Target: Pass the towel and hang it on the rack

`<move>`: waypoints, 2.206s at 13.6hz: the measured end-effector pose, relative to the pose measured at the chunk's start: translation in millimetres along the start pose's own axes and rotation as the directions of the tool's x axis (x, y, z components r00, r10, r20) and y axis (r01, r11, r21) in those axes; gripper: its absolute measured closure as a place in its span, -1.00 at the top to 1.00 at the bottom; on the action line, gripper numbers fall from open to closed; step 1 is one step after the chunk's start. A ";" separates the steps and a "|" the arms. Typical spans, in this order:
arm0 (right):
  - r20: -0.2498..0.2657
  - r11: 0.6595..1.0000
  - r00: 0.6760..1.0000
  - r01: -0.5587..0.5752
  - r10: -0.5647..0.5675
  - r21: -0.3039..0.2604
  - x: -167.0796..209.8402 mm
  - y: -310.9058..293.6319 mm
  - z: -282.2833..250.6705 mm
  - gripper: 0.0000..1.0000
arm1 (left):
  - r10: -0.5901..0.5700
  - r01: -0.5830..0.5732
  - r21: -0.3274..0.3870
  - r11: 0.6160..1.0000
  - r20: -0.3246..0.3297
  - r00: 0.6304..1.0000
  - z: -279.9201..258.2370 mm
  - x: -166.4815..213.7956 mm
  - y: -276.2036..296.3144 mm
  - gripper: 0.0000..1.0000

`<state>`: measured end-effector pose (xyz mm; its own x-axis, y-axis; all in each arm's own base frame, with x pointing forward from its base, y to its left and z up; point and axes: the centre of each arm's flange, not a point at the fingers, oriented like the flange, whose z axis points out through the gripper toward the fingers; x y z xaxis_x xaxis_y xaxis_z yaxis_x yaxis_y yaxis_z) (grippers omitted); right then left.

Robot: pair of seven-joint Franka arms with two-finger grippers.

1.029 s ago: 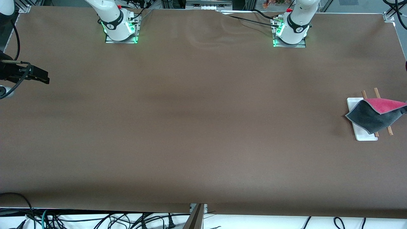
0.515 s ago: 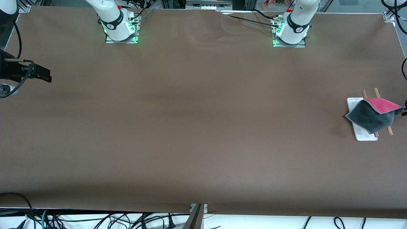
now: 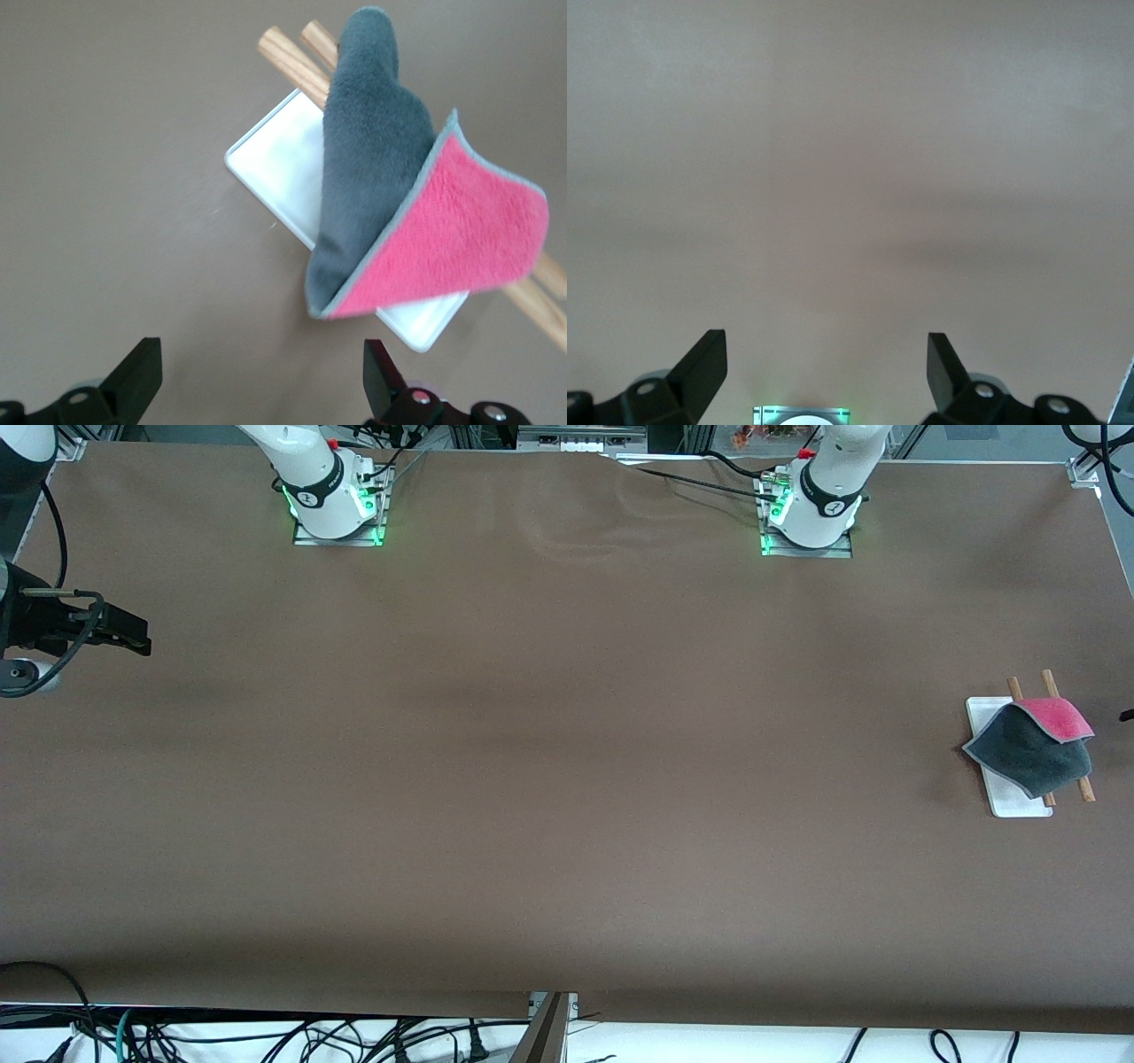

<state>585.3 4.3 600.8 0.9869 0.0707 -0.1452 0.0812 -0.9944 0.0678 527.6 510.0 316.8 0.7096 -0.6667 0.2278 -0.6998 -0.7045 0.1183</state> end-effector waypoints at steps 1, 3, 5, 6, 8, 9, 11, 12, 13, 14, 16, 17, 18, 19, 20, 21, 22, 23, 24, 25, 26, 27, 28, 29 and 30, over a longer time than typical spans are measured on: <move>-0.002 1.000 1.000 0.004 -0.004 0.006 0.3 -2.6 -0.3 1.00 | 0.019 -0.019 0.021 1.000 0.026 0.999 -28.1 9.2 3.9 1.00; -0.006 1.000 1.000 0.007 -0.007 0.012 0.8 -4.2 -0.9 1.00 | 0.024 -0.025 0.010 1.000 0.062 0.998 -85.6 45.1 28.2 1.00; -0.008 1.000 1.000 0.007 -0.007 0.013 1.7 -4.2 -1.1 1.00 | -0.015 0.017 -0.020 1.000 0.110 0.994 -127.0 108.5 64.6 1.00; -0.008 1.000 1.000 0.007 -0.007 0.013 2.4 -4.1 -0.6 1.00 | -0.042 0.047 -0.031 0.998 0.132 0.990 -138.0 150.2 85.0 1.00; -0.006 1.000 1.000 0.007 -0.007 0.013 3.4 -4.1 0.7 1.00 | -0.102 0.111 -0.040 0.993 0.178 0.979 -136.8 232.9 122.9 1.00; -0.007 1.000 1.000 0.007 -0.007 0.013 3.6 -4.1 0.7 1.00 | -0.139 0.152 -0.048 0.987 0.202 0.969 -126.9 267.4 139.6 1.00; -0.008 1.000 1.000 0.007 -0.007 0.013 3.7 -4.0 0.2 1.00 | -0.245 0.268 -0.060 0.962 0.256 0.935 -102.6 324.5 173.0 1.00; -0.009 1.000 1.000 0.007 -0.007 0.013 3.7 -3.9 0.1 1.00 | -0.294 0.319 -0.053 0.946 0.271 0.917 -93.9 349.7 188.9 1.00; -0.009 1.000 1.000 0.007 -0.006 0.013 3.7 -3.8 0.1 1.00 | -0.338 0.364 -0.044 0.931 0.279 0.899 -87.4 373.1 204.7 1.00; -0.009 1.000 1.000 0.007 -0.006 0.013 3.7 -3.8 0.0 1.00 | -0.374 0.400 -0.036 0.916 0.284 0.883 -82.3 393.8 220.1 1.00; -0.009 1.000 1.000 0.006 -0.006 0.013 3.7 -3.7 0.0 1.00 | -0.437 0.461 -0.012 0.888 0.295 0.850 -76.6 424.8 247.1 1.00; -0.010 1.000 1.000 0.006 -0.006 0.013 3.7 -3.7 0.0 1.00 | -0.474 0.494 0.008 0.869 0.299 0.828 -75.9 438.8 261.6 1.00; -0.010 1.000 1.000 0.006 -0.006 0.013 3.7 -3.7 -0.1 1.00 | -0.510 0.523 0.047 0.851 0.307 0.803 -75.5 454.1 280.8 1.00; -0.010 1.000 1.000 0.006 -0.006 0.013 3.7 -3.6 -0.1 1.00 | -0.540 0.534 0.112 0.838 0.313 0.781 -75.7 470.4 305.2 1.00; -0.010 1.000 1.000 0.006 -0.006 0.013 3.8 -3.7 -0.1 1.00 | -0.556 0.528 0.176 0.831 0.300 0.775 -77.7 486.9 333.2 1.00; -0.010 1.000 1.000 0.006 -0.006 0.013 3.8 -3.6 -0.1 1.00 | -0.566 0.522 0.221 0.824 0.264 0.781 -82.1 497.4 355.4 1.00; -0.010 1.000 1.000 0.006 -0.006 0.013 3.8 -3.5 -0.1 1.00 | -0.574 0.523 0.252 0.814 0.211 0.792 -89.1 498.5 368.3 1.00; -0.010 1.000 1.000 0.006 -0.006 0.013 3.8 -3.5 -0.1 1.00 | -0.578 0.527 0.268 0.806 0.165 0.800 -94.8 490.3 372.6 1.00; -0.010 1.000 1.000 0.006 -0.006 0.013 3.9 -3.5 0.0 1.00 | -0.586 0.537 0.279 0.796 0.133 0.800 -97.2 475.5 374.6 1.00; -0.010 1.000 1.000 0.006 -0.006 0.013 3.9 -3.5 -0.1 1.00 | -0.596 0.550 0.275 0.788 0.116 0.795 -97.0 460.3 376.9 1.00; -0.010 1.000 1.000 0.006 -0.006 0.013 3.9 -3.5 -0.1 1.00 | -0.607 0.568 0.256 0.782 0.109 0.787 -95.1 449.0 379.1 1.00; -0.010 1.000 1.000 0.006 -0.006 0.013 3.9 -3.5 -0.1 1.00 | -0.616 0.582 0.239 0.777 0.106 0.780 -92.7 442.0 380.2 1.00; -0.010 1.000 1.000 0.006 -0.006 0.013 3.9 -3.5 -0.1 1.00 | -0.621 0.589 0.230 0.775 0.103 0.777 -90.3 438.8 380.3 1.00; -0.011 1.000 1.000 0.006 -0.006 0.013 3.9 -3.5 -0.1 1.00 | -0.626 0.594 0.228 0.771 0.102 0.773 -88.4 438.0 380.3 1.00; -0.011 1.000 1.000 0.006 -0.006 0.013 3.9 -3.5 -0.1 1.00 | -0.632 0.600 0.229 0.766 0.100 0.769 -87.8 438.2 380.4 1.00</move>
